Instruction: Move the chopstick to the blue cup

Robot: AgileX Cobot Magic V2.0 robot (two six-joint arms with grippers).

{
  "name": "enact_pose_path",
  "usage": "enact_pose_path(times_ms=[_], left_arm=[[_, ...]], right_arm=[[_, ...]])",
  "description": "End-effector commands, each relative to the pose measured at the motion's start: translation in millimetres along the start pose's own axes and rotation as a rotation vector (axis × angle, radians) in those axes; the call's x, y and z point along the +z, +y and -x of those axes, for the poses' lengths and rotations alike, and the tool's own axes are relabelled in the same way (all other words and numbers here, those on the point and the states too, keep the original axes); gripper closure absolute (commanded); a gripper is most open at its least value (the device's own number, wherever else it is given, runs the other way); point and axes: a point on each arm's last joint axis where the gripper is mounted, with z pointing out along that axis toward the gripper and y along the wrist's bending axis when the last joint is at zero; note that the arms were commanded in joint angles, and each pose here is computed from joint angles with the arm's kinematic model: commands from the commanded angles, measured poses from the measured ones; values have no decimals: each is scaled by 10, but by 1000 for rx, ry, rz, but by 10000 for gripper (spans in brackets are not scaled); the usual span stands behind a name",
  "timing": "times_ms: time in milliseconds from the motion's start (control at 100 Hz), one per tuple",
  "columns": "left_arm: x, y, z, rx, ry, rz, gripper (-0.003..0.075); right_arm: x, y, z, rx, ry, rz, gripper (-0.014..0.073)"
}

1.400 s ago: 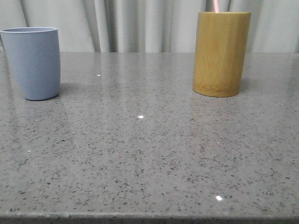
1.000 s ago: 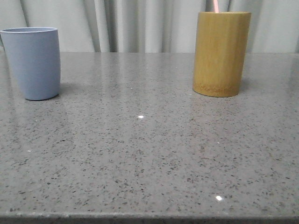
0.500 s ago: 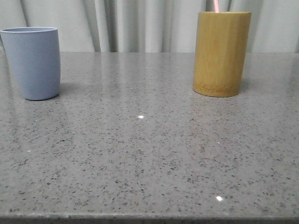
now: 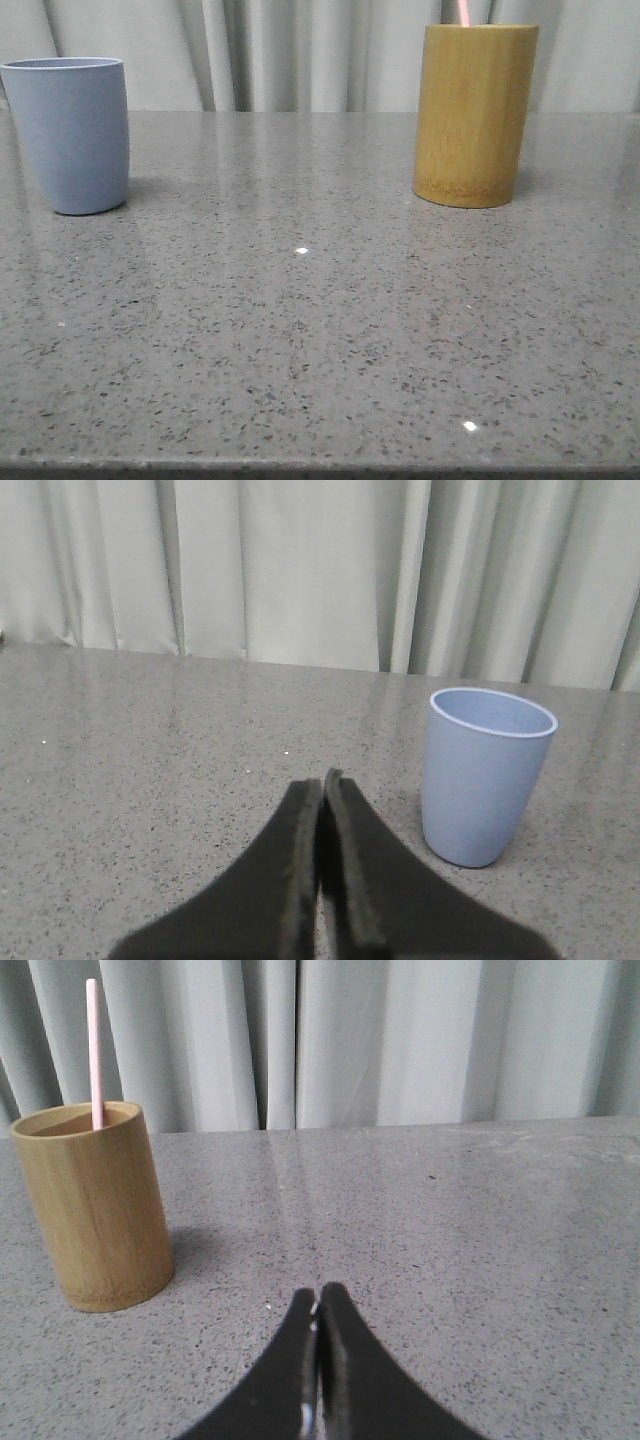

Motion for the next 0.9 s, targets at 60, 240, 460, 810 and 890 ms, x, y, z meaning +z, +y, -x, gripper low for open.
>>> enact_pose_path(times_ms=[60, 240, 460, 810, 890], left_arm=[[11, -71, 447, -14, -49, -8, 739], [151, -126, 775, 1, 5, -9, 643], [421, -151, 973, 10, 71, 1, 358], [614, -153, 1019, 9, 115, 8, 362], [618, -157, 1019, -3, 114, 4, 376]], right_arm=[[-44, 41, 345, -2, 13, -5, 662], [101, 65, 551, -1, 140, -17, 580], [313, 88, 780, 0, 194, -23, 274], [451, 106, 903, 13, 227, -21, 216], [451, 107, 899, 15, 232, -21, 216]])
